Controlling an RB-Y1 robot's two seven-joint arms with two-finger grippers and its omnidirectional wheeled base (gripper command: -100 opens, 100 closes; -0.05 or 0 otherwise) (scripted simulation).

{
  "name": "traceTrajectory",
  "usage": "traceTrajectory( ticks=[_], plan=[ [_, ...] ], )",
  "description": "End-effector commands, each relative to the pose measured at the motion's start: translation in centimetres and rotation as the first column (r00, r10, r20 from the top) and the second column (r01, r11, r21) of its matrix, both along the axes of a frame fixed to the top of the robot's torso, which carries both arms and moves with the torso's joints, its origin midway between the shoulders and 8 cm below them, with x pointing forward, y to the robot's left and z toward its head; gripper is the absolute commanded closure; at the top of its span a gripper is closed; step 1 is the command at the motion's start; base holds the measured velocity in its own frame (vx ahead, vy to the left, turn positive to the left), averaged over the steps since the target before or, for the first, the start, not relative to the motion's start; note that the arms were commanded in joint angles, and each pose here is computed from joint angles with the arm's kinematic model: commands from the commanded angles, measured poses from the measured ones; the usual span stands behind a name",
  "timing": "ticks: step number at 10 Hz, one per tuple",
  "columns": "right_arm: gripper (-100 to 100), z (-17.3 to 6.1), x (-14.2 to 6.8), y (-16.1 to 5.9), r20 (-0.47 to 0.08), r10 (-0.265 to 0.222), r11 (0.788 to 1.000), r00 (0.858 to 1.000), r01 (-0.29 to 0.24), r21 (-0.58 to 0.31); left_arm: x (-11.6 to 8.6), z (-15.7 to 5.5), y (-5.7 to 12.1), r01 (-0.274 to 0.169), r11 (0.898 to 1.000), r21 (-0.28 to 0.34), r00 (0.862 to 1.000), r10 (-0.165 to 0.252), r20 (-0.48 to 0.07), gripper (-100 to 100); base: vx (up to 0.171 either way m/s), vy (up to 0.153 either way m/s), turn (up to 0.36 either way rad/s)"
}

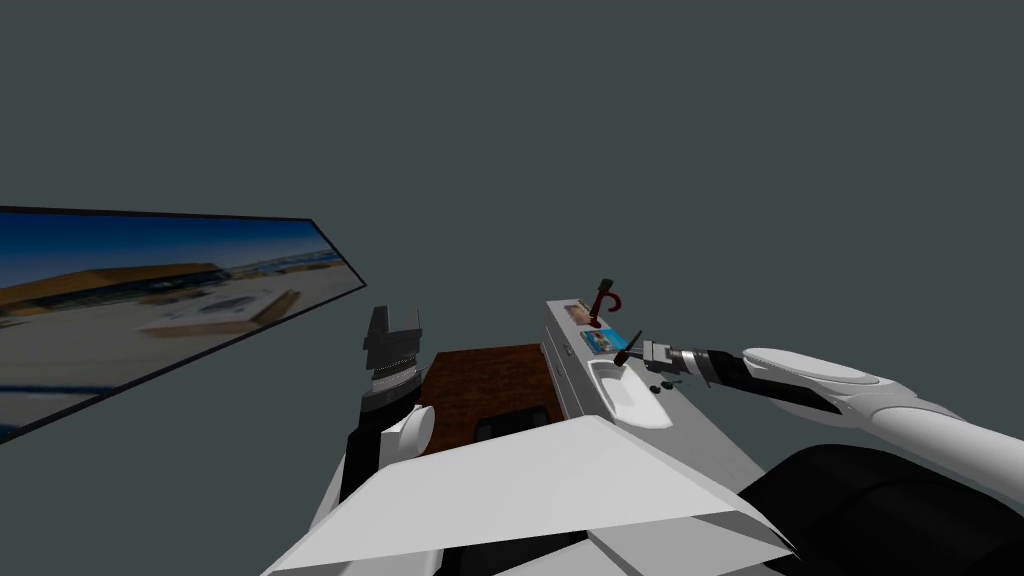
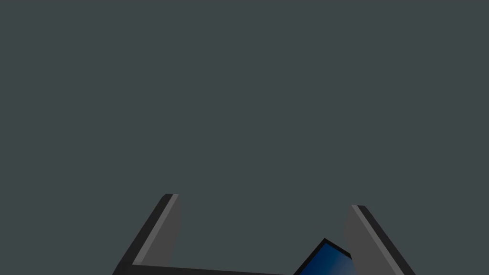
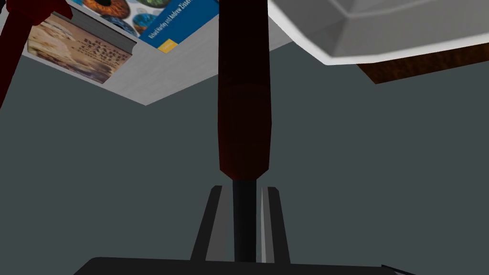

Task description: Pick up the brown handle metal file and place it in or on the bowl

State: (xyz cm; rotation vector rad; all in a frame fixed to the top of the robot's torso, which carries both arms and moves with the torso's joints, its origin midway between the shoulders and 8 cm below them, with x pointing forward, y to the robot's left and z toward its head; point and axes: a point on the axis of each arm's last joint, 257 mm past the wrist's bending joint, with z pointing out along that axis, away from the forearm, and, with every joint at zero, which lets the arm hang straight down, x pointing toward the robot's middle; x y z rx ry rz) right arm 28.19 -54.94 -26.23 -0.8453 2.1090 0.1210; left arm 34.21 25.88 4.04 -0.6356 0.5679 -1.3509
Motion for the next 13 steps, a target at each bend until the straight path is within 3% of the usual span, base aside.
traceTrajectory(
  ticks=[1, 5, 6, 10, 11, 12, 13],
  plan=[
    [100, 0.0, 0.3, 0.7, -0.004, -0.001, 1.000, 1.000, 0.001, 0.004, 0.0, 0.0, 0.0, 0.000, 1.000, 0.000, 1.000, 0.000, 0.000, 0, -0.207, -0.011, -0.045],
    [100, 0.0, 1.0, 1.7, -0.007, 0.000, 1.000, 1.000, 0.000, 0.012, 0.0, 0.0, 0.0, 0.000, 1.000, 0.000, 1.000, 0.000, 0.000, 0, -0.125, 0.005, -0.036],
    [-100, -0.1, 1.0, 1.8, -0.009, -0.002, 1.000, 1.000, 0.003, 0.012, 0.0, 0.0, 0.0, 0.000, 1.000, 0.000, 1.000, 0.000, 0.000, 0, -0.014, 0.000, -0.004],
    [-100, -0.1, 0.9, 1.8, -0.009, -0.003, 1.000, 1.000, 0.003, 0.012, 0.0, 0.0, 0.0, 0.000, 1.000, 0.000, 1.000, 0.000, 0.000, 0, -0.002, 0.000, 0.000],
    [0, -0.1, 0.9, 1.8, -0.009, -0.003, 1.000, 1.000, 0.003, 0.012, 0.0, 0.0, 0.0, 0.000, 1.000, 0.000, 1.000, 0.000, 0.000, 0, 0.000, 0.000, 0.000],
    [-100, 1.6, 1.8, 1.7, -0.006, 0.012, 1.000, 1.000, -0.012, 0.012, 0.0, 0.0, 0.0, 0.000, 1.000, 0.000, 1.000, 0.000, 0.000, 0, -0.008, 0.009, -0.122],
    [-100, 2.2, 2.1, 1.7, -0.005, 0.017, 1.000, 1.000, -0.017, 0.012, 0.0, 0.0, 0.0, 0.000, 1.000, 0.000, 1.000, 0.000, 0.000, 0, -0.011, 0.016, -0.110]
  ],
)
